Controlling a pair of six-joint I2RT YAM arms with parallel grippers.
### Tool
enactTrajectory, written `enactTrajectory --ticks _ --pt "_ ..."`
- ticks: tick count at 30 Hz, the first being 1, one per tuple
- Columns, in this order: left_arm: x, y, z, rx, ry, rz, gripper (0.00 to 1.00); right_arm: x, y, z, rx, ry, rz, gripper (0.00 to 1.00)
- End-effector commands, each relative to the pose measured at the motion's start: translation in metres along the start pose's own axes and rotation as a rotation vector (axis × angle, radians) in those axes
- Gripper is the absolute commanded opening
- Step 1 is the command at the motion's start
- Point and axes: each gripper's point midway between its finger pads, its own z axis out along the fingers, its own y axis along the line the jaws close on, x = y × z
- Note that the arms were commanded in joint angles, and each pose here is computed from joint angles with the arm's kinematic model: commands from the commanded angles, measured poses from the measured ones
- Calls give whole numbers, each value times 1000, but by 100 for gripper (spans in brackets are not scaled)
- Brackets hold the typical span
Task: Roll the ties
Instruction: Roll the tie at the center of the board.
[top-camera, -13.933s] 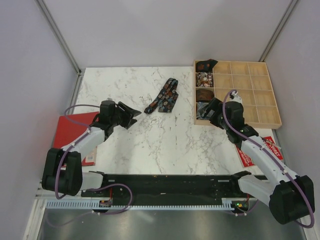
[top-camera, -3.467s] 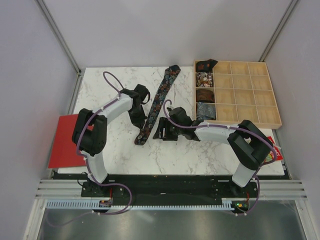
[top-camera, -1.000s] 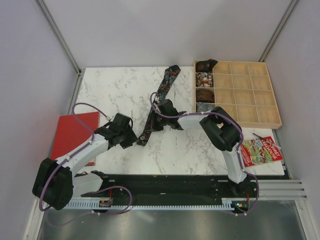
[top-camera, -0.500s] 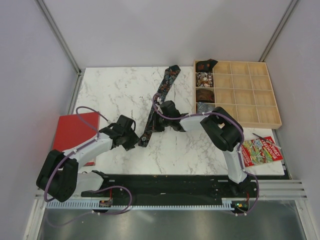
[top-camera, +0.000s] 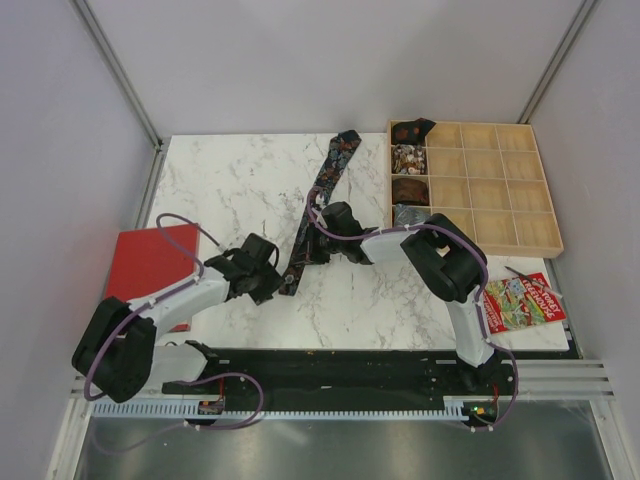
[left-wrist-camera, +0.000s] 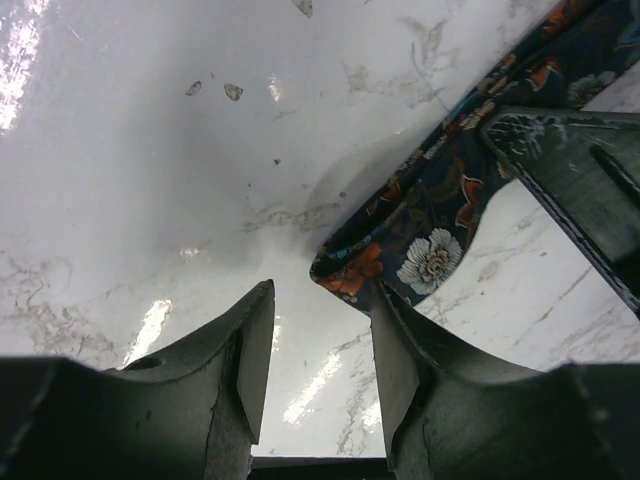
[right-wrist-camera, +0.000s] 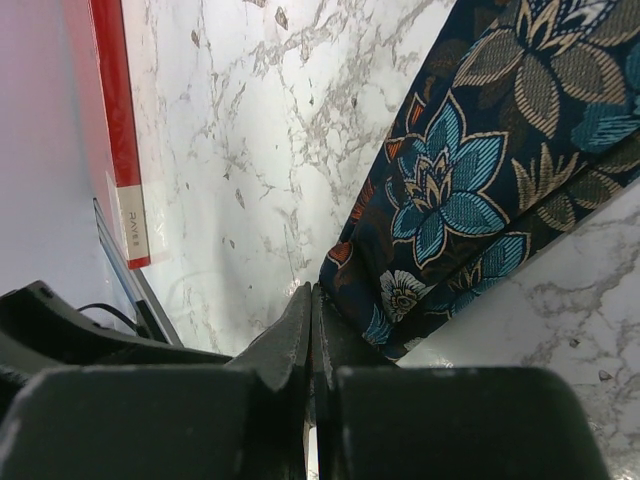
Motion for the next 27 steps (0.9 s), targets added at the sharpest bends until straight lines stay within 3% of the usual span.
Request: enactTrajectory --ticks 1,6,13,22,25,27 --pt "-19 -17 -23 57 -95 -64 51 15 -26 -2 76 36 25 2" --pt "-16 -19 -19 45 -88 -48 57 16 -27 -1 76 40 26 2" --pt "-4 -16 8 -15 -43 -33 55 16 -27 -2 75 41 26 2" --pt "15 -5 25 -66 3 -29 45 16 -29 -1 73 45 29 2" --pt "15 -6 23 -64 -14 -30 39 17 -29 0 72 46 29 2" --pt "14 -5 24 -70 -18 -28 29 17 -30 0 71 46 30 2"
